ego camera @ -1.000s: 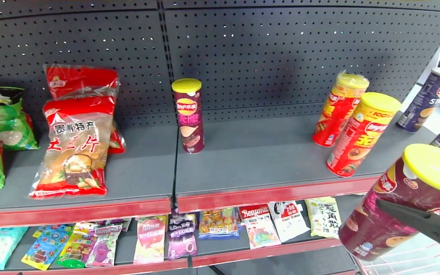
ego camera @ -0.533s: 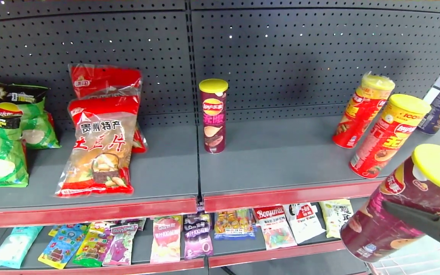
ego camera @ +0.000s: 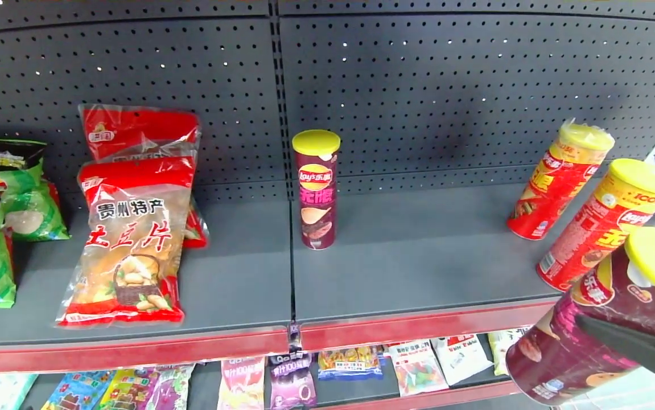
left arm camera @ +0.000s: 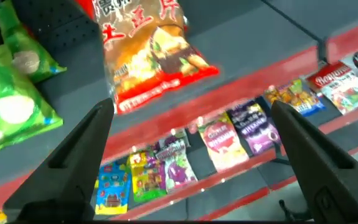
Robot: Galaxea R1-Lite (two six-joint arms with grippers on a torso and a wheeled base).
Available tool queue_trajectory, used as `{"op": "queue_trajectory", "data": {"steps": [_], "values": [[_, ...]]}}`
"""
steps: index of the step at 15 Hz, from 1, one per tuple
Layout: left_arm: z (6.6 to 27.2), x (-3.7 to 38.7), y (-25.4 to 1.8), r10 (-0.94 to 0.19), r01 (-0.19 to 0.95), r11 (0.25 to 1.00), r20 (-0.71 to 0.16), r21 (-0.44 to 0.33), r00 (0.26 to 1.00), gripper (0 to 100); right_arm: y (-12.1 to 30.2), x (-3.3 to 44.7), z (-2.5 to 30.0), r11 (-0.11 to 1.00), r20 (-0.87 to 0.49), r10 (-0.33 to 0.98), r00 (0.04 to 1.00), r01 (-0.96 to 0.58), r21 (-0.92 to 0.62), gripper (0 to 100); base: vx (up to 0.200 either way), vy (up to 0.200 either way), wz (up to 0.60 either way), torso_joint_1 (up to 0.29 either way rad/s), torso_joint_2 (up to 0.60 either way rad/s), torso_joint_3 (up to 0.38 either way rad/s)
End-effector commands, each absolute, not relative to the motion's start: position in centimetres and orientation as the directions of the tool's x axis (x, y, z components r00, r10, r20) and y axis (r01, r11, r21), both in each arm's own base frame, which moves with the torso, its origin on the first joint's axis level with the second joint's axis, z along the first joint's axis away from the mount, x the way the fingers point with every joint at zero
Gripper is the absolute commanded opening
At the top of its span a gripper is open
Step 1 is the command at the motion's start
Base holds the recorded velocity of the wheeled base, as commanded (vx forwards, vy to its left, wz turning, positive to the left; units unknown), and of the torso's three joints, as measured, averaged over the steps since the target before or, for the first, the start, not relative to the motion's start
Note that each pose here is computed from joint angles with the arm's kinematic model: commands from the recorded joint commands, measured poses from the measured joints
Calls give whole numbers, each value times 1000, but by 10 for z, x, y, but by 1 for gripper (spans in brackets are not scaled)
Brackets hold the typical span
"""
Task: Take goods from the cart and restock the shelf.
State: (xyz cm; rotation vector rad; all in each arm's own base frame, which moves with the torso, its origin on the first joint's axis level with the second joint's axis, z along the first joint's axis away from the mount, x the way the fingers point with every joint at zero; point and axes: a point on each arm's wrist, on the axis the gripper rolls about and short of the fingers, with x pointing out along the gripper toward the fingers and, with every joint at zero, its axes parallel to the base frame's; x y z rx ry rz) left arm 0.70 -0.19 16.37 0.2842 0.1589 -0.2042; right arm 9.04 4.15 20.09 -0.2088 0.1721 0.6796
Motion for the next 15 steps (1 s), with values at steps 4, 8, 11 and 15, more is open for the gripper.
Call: {"op": "queue_trajectory", "data": {"steps": [4, 8, 11, 15], "values": [[165, 9, -2, -190, 239, 926, -189, 293, 964, 100, 40, 86, 201, 755, -212, 609, 764, -641, -141, 0, 0, 0, 0, 0, 0, 0], [197, 49, -12, -337, 397, 871, -237, 289, 911, 100, 40, 83, 209, 749, -179, 621, 763, -645, -152, 0, 0, 0, 0, 0, 0, 0], [224, 101, -27, -511, 550, 803, -211, 227, 833, 100, 41, 82, 206, 730, -182, 644, 743, -668, -144, 0, 0, 0, 0, 0, 0, 0], [249, 177, -76, -679, 715, 685, -232, 140, 696, 100, 43, 82, 208, 702, -177, 683, 709, -704, -108, 0, 0, 0, 0, 0, 0, 0]]}}
